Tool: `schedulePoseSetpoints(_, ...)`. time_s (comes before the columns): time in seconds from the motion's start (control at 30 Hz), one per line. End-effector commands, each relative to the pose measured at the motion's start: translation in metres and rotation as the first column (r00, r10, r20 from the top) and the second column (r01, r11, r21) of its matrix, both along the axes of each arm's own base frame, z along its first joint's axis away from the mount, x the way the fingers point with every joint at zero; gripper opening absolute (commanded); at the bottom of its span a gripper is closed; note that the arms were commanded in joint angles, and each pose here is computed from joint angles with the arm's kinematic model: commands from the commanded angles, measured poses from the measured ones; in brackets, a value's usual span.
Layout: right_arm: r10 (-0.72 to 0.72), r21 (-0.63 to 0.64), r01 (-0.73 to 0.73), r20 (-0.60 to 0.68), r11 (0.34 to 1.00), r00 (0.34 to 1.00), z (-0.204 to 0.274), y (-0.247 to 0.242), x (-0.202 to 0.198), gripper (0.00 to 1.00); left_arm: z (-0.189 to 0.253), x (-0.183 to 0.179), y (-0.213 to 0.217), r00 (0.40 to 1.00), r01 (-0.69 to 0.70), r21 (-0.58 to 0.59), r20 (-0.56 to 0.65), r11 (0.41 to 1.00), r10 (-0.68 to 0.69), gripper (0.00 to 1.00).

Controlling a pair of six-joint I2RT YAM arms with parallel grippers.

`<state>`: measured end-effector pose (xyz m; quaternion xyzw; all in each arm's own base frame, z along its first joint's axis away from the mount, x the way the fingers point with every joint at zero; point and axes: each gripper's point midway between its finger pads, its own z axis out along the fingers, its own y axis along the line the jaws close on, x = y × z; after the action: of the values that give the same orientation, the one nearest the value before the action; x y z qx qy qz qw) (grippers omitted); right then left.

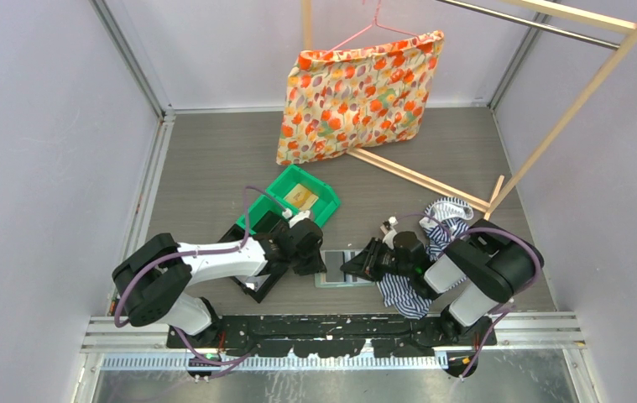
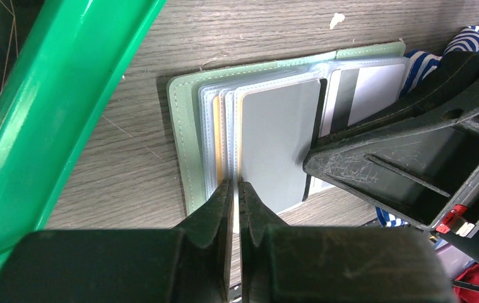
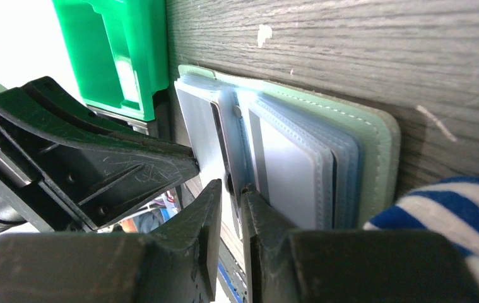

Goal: Take the credit cards out of the card holder
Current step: Remove the credit card from the card holder.

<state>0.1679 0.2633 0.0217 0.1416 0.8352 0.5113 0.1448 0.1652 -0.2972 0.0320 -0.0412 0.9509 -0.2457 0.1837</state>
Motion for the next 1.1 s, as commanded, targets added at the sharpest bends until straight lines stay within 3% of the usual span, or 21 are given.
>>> schedulePoseSetpoints(0.0,-0.056,0.026,0.056,0.003,0.998,0.998,-0.002,-0.002,0.009,0.22,-0.031,-0.012,0.021,0.998,-0.006,0.109,-0.059,0.994,0.012,0.07)
schedulePoseSetpoints(0.27,-0.077,0.105,0.077,-0.007,0.991,0.997,0.001,0.0,0.012,0.29,-0.032,-0.012,0.021,0.998,-0.007,0.112,-0.063,0.994,0.014,0.07)
schedulePoseSetpoints(0.43,-0.077,0.101,0.078,-0.021,0.992,0.997,-0.005,-0.001,0.011,0.14,-0.033,-0.013,0.021,0.998,-0.005,0.114,-0.067,0.994,0.012,0.07)
schedulePoseSetpoints(0.7,-0.098,0.09,0.099,-0.021,0.991,0.995,-0.006,-0.01,0.011,0.02,-0.035,-0.013,0.022,0.997,-0.008,0.12,-0.072,0.993,0.017,0.06)
schedulePoseSetpoints(1.07,-0.093,0.078,0.094,-0.021,0.993,0.995,-0.009,-0.022,0.01,0.01,-0.037,-0.015,0.025,0.996,-0.019,0.122,-0.079,0.992,0.029,0.06)
